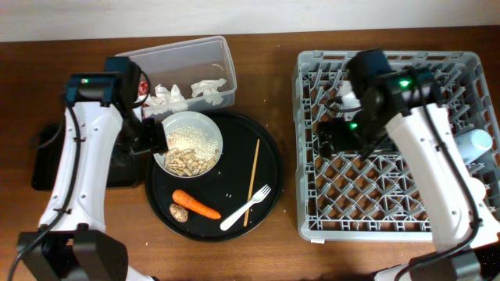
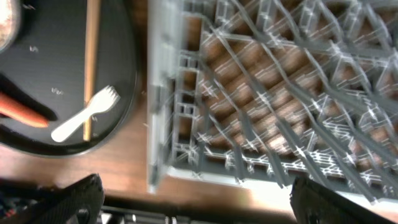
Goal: Sort waste into correct bins and load items into the dishwasher rack
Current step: 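Grasp the rim of the rice plate with the left gripper and lift it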
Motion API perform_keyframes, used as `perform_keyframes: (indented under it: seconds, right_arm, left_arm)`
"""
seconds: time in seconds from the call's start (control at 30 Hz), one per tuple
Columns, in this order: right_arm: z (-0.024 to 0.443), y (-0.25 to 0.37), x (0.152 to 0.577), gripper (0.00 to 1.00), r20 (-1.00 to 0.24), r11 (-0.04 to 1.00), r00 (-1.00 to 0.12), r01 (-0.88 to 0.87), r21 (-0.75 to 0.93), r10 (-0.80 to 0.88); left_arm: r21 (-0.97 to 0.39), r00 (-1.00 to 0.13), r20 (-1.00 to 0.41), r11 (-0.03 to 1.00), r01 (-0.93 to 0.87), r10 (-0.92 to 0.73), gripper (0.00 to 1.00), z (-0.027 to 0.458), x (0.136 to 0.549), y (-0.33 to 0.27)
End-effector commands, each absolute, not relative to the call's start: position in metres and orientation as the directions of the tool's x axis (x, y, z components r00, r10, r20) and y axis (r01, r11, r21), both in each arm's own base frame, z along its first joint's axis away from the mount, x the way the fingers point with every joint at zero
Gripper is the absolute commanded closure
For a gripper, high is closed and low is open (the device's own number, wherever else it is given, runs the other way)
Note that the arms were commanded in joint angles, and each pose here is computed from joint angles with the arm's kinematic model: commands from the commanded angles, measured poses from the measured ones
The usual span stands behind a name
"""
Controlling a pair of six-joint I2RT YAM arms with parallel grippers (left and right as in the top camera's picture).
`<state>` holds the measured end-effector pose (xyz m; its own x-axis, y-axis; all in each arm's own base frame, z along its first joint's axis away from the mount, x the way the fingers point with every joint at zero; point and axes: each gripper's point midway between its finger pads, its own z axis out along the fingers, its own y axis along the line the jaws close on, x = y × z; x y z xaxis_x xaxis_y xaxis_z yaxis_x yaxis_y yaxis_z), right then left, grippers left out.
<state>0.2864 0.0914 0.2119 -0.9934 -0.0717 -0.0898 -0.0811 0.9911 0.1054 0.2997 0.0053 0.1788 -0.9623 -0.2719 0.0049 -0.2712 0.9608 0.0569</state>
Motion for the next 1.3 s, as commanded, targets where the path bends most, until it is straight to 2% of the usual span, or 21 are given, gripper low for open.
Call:
perform_keyframes:
  seconds: [0.0, 0.13, 0.27, 0.3, 0.37, 0.53, 0.67, 0.73, 0.77, 0.87, 1.03, 1.17, 1.27]
  right_arm:
    - [0.213, 0.141, 0.281, 0.01, -0.132, 0.966, -0.97, -0.22, 0.132, -0.203]
    - [0.214, 0.191, 0.274, 0.01, -0.202, 0.925, -0.926, -0.35, 0.149, -0.318]
    - [0.198, 0.219, 0.278, 0.01, -0.19, 0.921, -0.927, -0.354, 0.16, -0.323]
    - [0.196, 0.214, 0.281, 0.05, -0.189, 0.938, -0.937, -0.32, 0.135, -0.293]
    - [0.198, 0.192, 0.29, 0.05, -0.205, 0.975, -0.959, -0.212, 0.065, -0.194]
    - [0.222, 0.095, 0.296, 0.05, -0.2, 1.0, -0.98, -0.019, 0.02, -0.015]
    - [0.223, 0.038, 0.287, 0.04, -0.131, 0.996, -0.988, 0.085, -0.011, 0.083]
    - [0.222, 0.024, 0.285, 0.04, -0.116, 0.994, -0.987, 0.111, -0.018, 0.108]
    - [0.222, 0.02, 0.284, 0.04, -0.112, 0.992, -0.987, 0.122, -0.019, 0.119]
    - [0.222, 0.02, 0.284, 0.04, -0.111, 0.993, -0.987, 0.119, -0.019, 0.116]
    - [0.222, 0.02, 0.284, 0.04, -0.111, 0.993, -0.987, 0.119, -0.019, 0.116]
    - [0.222, 0.02, 0.283, 0.04, -0.11, 0.993, -0.987, 0.119, -0.02, 0.116]
    - [0.222, 0.02, 0.283, 0.04, -0.11, 0.993, -0.987, 0.119, -0.02, 0.116]
  left_arm:
    - [0.045, -0.935, -0.009, 0.934, -0.354, -0.354, 0.17, 0.185, 0.296, 0.026]
    - [0.05, -0.931, -0.007, 0.93, -0.364, -0.364, 0.16, 0.185, 0.295, 0.031]
    - [0.033, -0.905, 0.008, 0.904, -0.426, -0.426, 0.17, 0.185, 0.29, 0.047]
    - [0.033, -0.903, 0.01, 0.903, -0.429, -0.43, 0.16, 0.185, 0.289, 0.048]
    - [-0.051, -0.912, -0.003, 0.911, -0.409, -0.409, 0.17, 0.185, 0.301, 0.029]
    - [-0.139, -0.959, -0.24, 0.983, -0.119, -0.15, 0.16, 0.189, 0.362, -0.077]
    - [-0.166, -0.968, -0.245, 0.986, -0.008, -0.049, 0.17, 0.15, 0.382, -0.161]
    - [-0.158, -0.977, -0.213, 0.987, 0.013, -0.021, 0.18, 0.116, 0.389, -0.185]
    - [-0.106, -0.98, -0.199, 0.994, 0.01, -0.012, 0.22, 0.087, 0.396, -0.188]
    - [-0.023, -0.981, -0.193, 1.0, -0.02, -0.024, 0.23, 0.046, 0.411, -0.182]
    - [0.059, -0.964, -0.264, 0.997, -0.043, -0.026, 0.24, 0.032, 0.431, -0.171]
    - [0.095, -0.977, -0.215, 0.995, -0.041, -0.019, 0.24, 0.006, 0.426, -0.167]
    - [0.102, -0.98, -0.196, 0.994, -0.038, -0.018, 0.3, 0.004, 0.422, -0.166]
